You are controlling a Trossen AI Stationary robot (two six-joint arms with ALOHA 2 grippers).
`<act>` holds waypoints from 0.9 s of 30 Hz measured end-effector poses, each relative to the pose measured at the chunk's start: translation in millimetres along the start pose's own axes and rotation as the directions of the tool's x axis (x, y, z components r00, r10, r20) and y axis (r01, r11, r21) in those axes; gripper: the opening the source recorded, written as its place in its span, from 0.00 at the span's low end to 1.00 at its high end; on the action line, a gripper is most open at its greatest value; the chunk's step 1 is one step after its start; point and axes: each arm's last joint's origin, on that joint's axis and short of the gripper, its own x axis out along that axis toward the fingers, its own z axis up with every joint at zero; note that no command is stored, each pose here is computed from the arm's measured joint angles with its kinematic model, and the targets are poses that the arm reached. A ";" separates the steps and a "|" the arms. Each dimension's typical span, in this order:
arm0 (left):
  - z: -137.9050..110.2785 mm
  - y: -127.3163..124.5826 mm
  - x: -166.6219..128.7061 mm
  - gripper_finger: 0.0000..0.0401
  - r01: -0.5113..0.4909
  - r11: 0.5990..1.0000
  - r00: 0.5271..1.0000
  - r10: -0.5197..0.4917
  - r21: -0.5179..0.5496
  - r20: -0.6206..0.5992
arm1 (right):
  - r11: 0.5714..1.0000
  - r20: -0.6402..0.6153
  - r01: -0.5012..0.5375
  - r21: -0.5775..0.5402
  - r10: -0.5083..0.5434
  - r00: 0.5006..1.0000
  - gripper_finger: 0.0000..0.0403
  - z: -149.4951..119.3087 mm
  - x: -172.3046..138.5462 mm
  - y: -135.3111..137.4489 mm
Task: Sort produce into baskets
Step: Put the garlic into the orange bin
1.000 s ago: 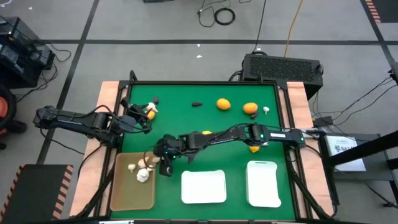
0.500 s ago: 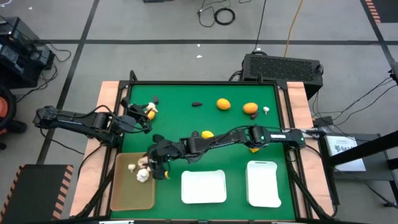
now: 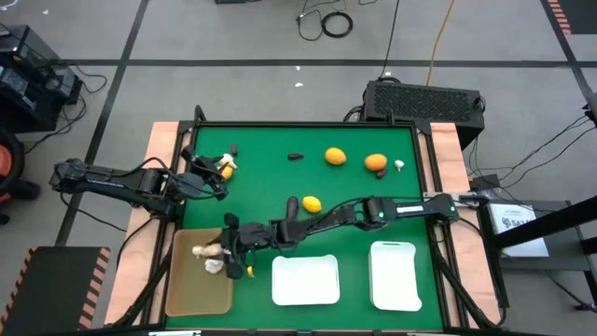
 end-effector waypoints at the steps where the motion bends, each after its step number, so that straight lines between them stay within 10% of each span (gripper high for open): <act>1: -0.1 0.0 0.0 0.27 0.000 1.000 1.000 0.000 0.001 -0.001 | 1.000 0.002 -0.001 0.000 0.001 1.000 0.40 -0.2 0.1 0.3; 15: -0.2 -0.1 0.0 0.27 0.006 1.000 1.000 -0.006 0.002 -0.002 | 1.000 -0.051 0.006 0.000 -0.006 0.999 0.68 4.8 -2.7 -0.9; 20: -0.3 -0.5 0.0 0.27 0.017 1.000 1.000 -0.017 0.002 -0.005 | 0.999 -0.179 0.036 0.001 -0.035 0.983 0.69 50.2 -24.1 -7.6; 27: -0.4 -0.5 0.0 0.27 0.018 1.000 1.000 -0.018 -0.020 -0.005 | 0.993 -0.589 0.116 -0.030 -0.112 0.801 0.66 103.3 -92.3 -28.9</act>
